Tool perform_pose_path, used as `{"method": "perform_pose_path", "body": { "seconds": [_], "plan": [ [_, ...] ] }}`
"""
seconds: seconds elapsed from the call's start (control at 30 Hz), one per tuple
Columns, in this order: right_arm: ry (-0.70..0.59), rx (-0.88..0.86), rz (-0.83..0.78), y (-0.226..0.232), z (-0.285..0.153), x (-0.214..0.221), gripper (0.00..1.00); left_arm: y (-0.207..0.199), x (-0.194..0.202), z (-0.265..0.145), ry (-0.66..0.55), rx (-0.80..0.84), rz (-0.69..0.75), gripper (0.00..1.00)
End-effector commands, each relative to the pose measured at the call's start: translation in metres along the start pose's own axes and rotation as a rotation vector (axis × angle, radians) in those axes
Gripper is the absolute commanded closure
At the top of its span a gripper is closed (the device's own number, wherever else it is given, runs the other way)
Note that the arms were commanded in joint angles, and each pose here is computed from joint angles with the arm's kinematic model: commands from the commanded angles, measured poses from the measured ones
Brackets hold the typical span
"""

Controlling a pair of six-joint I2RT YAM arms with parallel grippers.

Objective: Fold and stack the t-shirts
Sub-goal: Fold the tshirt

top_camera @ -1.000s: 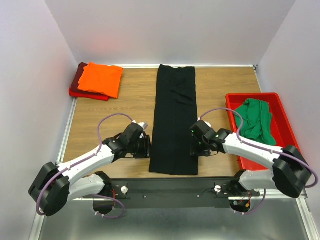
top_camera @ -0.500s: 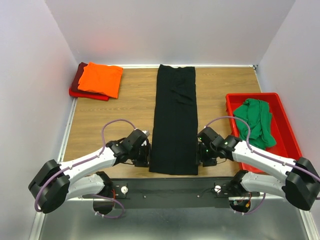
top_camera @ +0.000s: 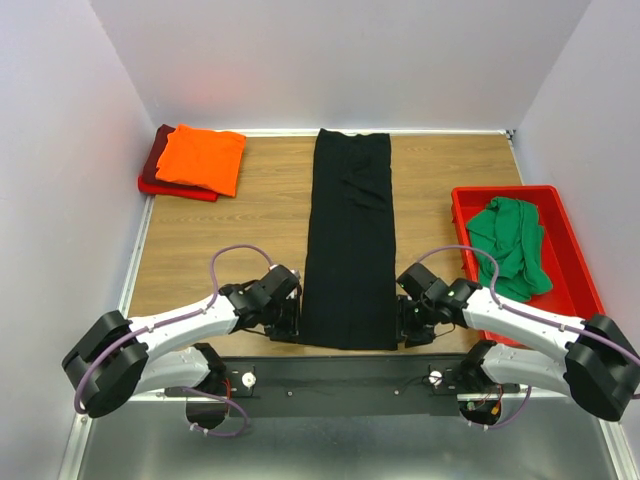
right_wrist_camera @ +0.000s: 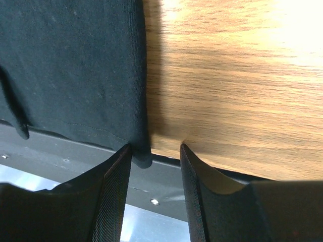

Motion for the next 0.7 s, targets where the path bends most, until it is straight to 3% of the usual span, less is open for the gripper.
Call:
{"method": "perform_pose_path", "body": {
  "seconds": [0.0,0.5,0.63,0.67],
  "plan": [
    [0.021,-0.008,0.025,-0.004,0.006,0.007,0.50,0.008,0.004,0.006,0.002,-0.033,-0.015,0.65],
    [-0.003,-0.085,0.071,0.004,0.007,0.006,0.51,0.000,-0.003,0.010,-0.022,-0.014,0.005,0.72],
    [-0.014,-0.093,0.087,0.005,0.006,0.005,0.62,-0.005,-0.007,0.008,-0.037,-0.010,0.025,0.77],
    [-0.017,-0.095,0.094,0.006,0.006,0.004,0.69,-0.011,-0.011,0.006,-0.046,0.002,0.033,0.82]
  ]
}}
Point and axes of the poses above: each gripper's point midway between its finger pads, its own z axis out along the fingers, its own y axis along the line the jaws close on, x = y × z, the point moved 7 cm from there along -z, back along the fingers, and after that the axes turned 6 degrees about -z, right-handed, at the moved point
